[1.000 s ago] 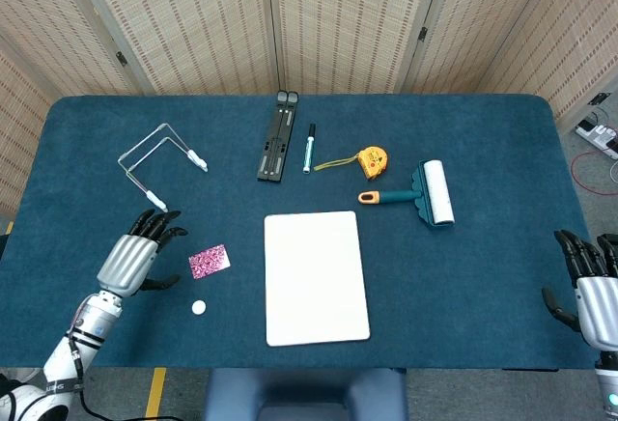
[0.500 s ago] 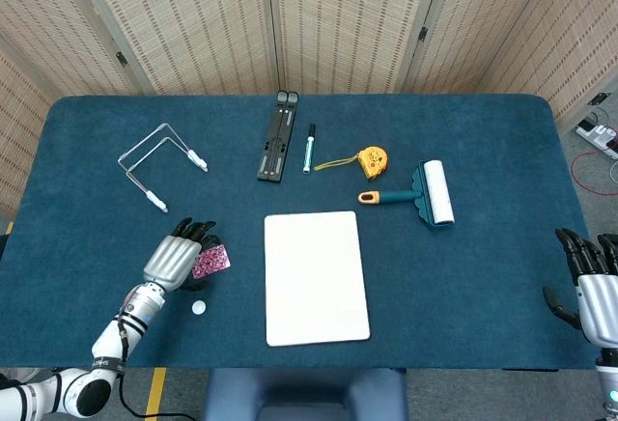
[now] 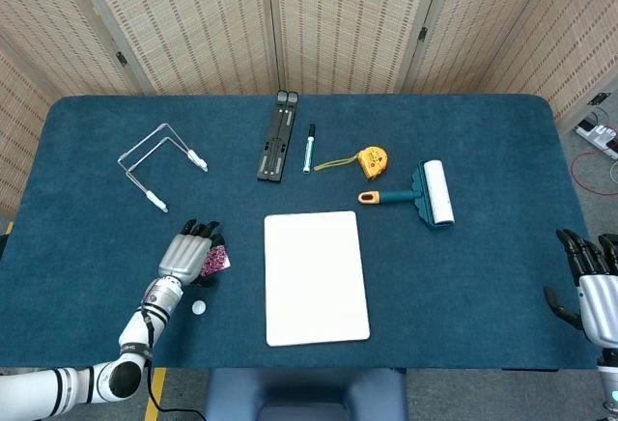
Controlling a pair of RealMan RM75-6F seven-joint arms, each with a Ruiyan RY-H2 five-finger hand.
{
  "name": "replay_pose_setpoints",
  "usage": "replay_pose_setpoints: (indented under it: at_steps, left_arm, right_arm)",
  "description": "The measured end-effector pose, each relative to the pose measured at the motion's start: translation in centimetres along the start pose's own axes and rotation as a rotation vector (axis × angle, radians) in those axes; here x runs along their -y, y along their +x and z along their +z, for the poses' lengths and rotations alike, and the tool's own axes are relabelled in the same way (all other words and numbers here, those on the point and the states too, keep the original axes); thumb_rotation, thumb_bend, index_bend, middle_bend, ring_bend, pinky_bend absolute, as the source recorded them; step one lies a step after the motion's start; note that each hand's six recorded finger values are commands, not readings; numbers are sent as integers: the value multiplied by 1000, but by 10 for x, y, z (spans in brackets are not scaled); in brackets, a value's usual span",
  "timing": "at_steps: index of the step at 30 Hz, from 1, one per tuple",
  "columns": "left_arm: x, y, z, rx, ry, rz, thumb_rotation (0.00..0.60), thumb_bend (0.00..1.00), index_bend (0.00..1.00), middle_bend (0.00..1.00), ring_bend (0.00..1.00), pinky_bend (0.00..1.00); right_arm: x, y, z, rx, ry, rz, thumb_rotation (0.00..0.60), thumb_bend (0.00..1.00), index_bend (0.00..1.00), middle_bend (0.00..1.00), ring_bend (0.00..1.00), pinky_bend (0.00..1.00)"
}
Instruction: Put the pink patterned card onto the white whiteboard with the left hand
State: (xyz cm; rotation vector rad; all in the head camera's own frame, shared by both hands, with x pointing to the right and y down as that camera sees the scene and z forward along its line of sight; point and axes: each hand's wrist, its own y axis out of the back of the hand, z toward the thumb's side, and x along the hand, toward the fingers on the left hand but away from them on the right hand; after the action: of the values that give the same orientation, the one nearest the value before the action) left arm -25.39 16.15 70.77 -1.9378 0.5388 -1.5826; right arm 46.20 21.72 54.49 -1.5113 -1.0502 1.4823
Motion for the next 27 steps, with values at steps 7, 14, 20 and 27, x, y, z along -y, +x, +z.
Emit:
replay_pose_setpoints:
  at_steps: [7,14,20,27]
  left_arm:
    - [5,3,5,-8,3,-5,600,243,312,120,150,0]
    - [9,6,3,-18,14,-5,600,243,312,120,150,0]
    - [11,9,-5,-45,19,0,600,243,314,120,151,0]
    - [14,10,-13,-64,17,-5,600,243,317,120,151,0]
  right_arm:
    - [-1,1,-1,-3,-4,-4,600,367,0,119,143,36]
    - [-1,2,-2,3,-7,-7,600,367,0,119,143,36]
    - [-1,2,-2,4,-11,-7,600,367,0,119,143,36]
    - [2,1,0,-1,-19,-2,600,367,0,119,142,36]
